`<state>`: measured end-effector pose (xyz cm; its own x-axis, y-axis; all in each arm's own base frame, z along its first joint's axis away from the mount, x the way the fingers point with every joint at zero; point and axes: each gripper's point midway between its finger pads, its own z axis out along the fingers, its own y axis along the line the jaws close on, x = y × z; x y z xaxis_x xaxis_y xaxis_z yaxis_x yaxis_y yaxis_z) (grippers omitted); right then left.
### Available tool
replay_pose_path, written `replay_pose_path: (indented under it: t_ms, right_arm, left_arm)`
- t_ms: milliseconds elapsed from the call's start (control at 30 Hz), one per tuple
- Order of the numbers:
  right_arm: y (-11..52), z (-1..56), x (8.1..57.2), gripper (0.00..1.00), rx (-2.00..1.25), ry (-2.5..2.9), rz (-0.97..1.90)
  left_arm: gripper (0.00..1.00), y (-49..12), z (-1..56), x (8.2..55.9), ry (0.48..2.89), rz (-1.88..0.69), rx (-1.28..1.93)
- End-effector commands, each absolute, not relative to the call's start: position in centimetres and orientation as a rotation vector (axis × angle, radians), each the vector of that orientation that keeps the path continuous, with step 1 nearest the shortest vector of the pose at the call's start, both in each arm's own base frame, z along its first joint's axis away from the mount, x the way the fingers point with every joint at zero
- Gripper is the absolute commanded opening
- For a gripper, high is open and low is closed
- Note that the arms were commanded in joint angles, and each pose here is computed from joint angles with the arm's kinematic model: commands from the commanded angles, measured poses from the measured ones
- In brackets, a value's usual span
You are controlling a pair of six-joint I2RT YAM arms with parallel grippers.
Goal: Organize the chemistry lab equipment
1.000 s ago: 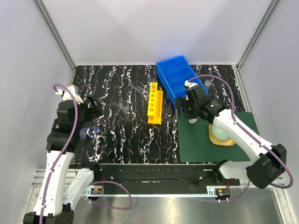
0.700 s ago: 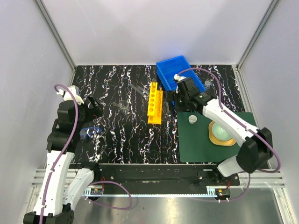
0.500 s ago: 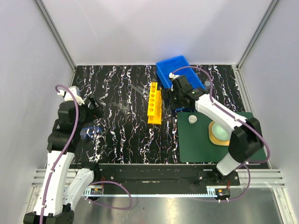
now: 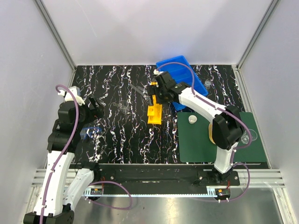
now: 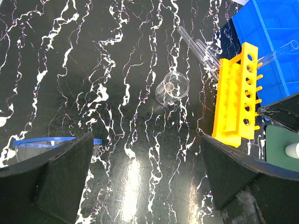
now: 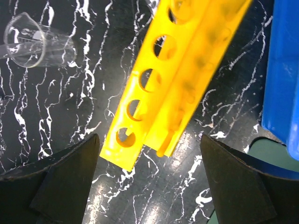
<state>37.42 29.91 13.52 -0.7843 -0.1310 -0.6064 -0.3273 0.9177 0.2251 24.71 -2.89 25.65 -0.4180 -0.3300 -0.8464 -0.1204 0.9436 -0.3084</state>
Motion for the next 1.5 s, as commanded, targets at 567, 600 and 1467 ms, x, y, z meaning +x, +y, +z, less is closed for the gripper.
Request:
replay_pose_path:
  t_ms: [567, 600, 1467]
  right_arm:
    - [33.4, 13.5, 39.9, 0.91, -0.265, 2.462, 0.193]
    - [33.3, 13.6, 40.0, 0.92, -0.264, 2.453, 0.165]
    - [33.9, 11.8, 39.5, 0.87, -0.196, 2.508, 0.048]
  left_arm:
    - [0.99, -4.4, 26.0, 24.4, 1.988, -0.337, -0.273]
    - [0.99, -4.4, 26.0, 24.4, 1.986, -0.335, -0.272]
    - [0.99, -5.0, 26.3, 23.9, 1.98, -0.347, -0.23]
